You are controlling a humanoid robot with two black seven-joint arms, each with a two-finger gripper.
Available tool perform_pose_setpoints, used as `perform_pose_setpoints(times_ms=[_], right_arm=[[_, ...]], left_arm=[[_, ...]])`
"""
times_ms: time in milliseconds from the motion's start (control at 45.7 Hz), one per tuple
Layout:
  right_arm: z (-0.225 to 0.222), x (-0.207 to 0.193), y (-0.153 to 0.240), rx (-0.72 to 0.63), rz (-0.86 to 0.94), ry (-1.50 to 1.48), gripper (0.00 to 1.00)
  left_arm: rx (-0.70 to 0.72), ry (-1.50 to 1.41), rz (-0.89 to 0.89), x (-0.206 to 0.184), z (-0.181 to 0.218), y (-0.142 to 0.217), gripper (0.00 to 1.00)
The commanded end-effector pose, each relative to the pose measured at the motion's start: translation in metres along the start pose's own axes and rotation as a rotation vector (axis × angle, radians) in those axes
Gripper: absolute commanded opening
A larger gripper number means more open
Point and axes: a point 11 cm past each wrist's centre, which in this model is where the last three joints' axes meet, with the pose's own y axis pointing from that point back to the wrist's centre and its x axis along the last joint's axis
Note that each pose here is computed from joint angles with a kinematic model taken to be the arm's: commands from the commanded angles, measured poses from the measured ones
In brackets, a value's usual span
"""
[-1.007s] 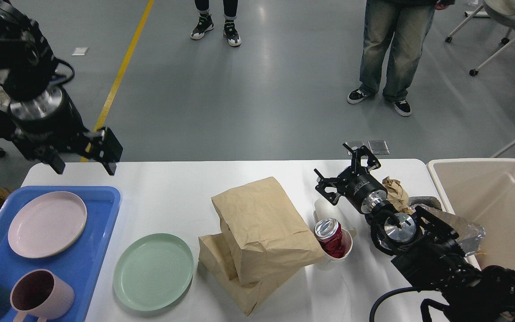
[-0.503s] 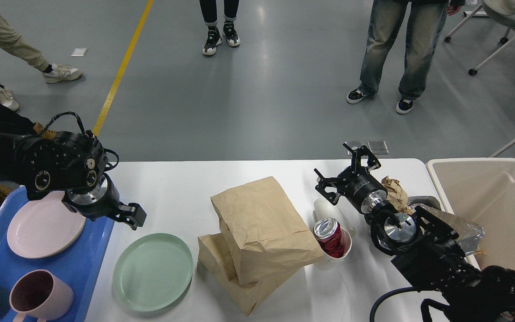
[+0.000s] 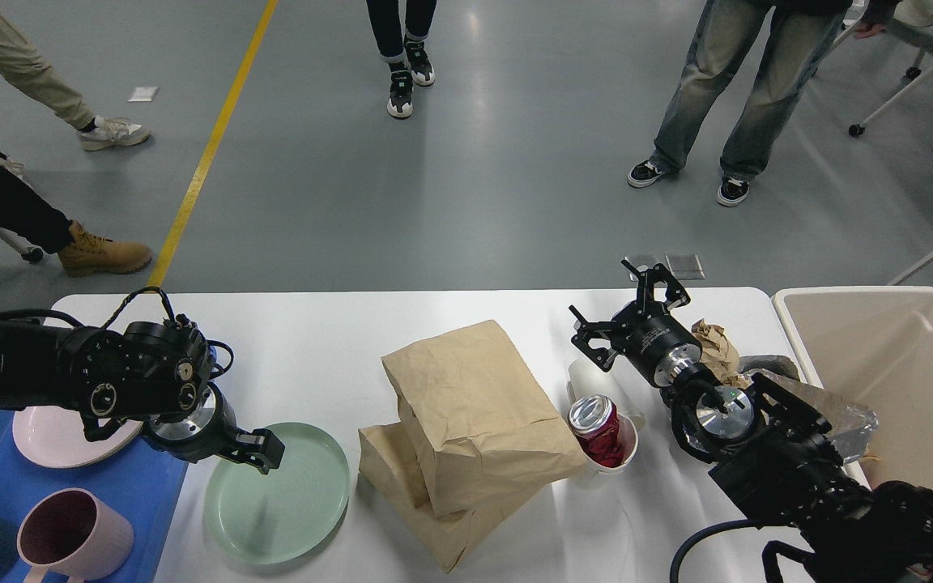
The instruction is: Tidy desktop
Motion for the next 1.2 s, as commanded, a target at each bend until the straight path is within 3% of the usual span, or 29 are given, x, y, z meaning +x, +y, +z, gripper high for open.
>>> perform_pose_setpoints(times_ms=[0,350,700,1072,1182], right_arm=[[0.001,0.0,0.0,-0.002,-0.001,0.0,1.0],[0.0,0.0,0.0,0.0,0.0,0.0,1.0],[0.001,0.0,0.0,-0.002,-0.001,0.0,1.0],[0.0,0.0,0.0,0.0,0.0,0.0,1.0],[0.001,0.0,0.0,-0.001,-0.001,-0.001,1.0]], left_arm=[[0.032,0.021,0.012,0.001,-0.014,-0.013,0.96],[0.029,0.044,0.014,-0.003,-0.016,-0.025,0.96],[0.026,0.069,0.009,-0.006,-0.018,-0.033,0.89],[0.028,0.075,-0.012,-0.015,-0.02,-0.039,0.69],[0.027,0.068,-0.019,-0.015,-0.015,-0.04,0.56]])
